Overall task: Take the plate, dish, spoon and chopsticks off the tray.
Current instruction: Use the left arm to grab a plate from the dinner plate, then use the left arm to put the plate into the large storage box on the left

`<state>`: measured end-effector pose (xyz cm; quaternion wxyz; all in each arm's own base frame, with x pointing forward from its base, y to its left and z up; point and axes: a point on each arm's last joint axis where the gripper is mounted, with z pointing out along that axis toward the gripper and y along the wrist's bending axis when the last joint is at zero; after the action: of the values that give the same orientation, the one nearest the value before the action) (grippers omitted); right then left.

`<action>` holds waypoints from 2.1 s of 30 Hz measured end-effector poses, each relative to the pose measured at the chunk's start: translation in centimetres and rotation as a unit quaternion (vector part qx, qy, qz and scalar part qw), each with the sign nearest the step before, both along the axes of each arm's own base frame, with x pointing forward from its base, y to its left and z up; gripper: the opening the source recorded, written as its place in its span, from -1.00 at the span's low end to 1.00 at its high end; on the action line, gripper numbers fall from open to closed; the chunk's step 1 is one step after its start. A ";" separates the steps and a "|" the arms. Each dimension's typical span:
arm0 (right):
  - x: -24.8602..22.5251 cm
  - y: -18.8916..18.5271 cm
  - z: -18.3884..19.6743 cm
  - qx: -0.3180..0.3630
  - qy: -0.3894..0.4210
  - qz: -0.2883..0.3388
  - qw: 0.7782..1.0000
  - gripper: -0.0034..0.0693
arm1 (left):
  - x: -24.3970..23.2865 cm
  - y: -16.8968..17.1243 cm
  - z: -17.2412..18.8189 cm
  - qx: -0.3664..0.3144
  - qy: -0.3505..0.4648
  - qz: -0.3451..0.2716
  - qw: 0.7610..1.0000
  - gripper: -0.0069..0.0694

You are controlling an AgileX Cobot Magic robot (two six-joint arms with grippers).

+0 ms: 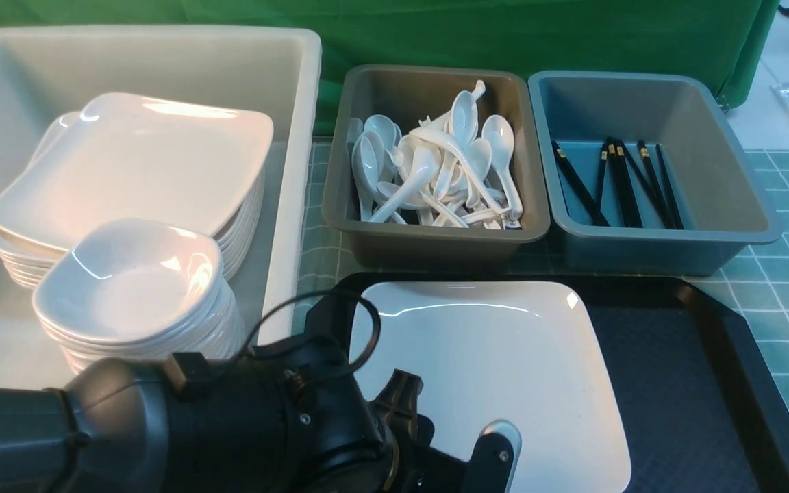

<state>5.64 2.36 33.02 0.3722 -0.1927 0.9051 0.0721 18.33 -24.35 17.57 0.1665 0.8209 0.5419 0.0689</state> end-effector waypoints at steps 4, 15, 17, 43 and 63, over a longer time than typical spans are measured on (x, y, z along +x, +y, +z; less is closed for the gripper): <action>0.0 0.0 0.0 -0.008 -0.003 0.009 1.000 -0.83 | 1.6 0.3 -1.2 0.001 -0.017 -0.003 1.000 0.48; 0.0 0.0 0.0 -0.011 -0.005 0.012 1.000 -0.83 | 2.5 0.1 -2.3 0.007 -0.019 -0.014 1.000 0.22; 0.0 0.0 0.0 -0.011 -0.005 0.012 1.000 -0.83 | 2.5 0.0 -2.5 0.006 -0.018 -0.012 1.000 0.12; 0.6 0.4 2.4 0.070 -0.065 -0.022 0.995 -0.81 | -6.1 2.5 11.5 -0.168 -0.064 -0.017 0.983 -0.75; 6.9 4.8 9.3 0.094 -0.081 0.030 0.992 -0.81 | -4.5 11.4 22.6 -0.318 -0.238 0.176 0.901 -0.73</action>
<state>12.54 7.18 42.30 0.4586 -0.1889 0.8549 0.1519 13.85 -12.95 40.21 0.5278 0.5745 0.6150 0.1144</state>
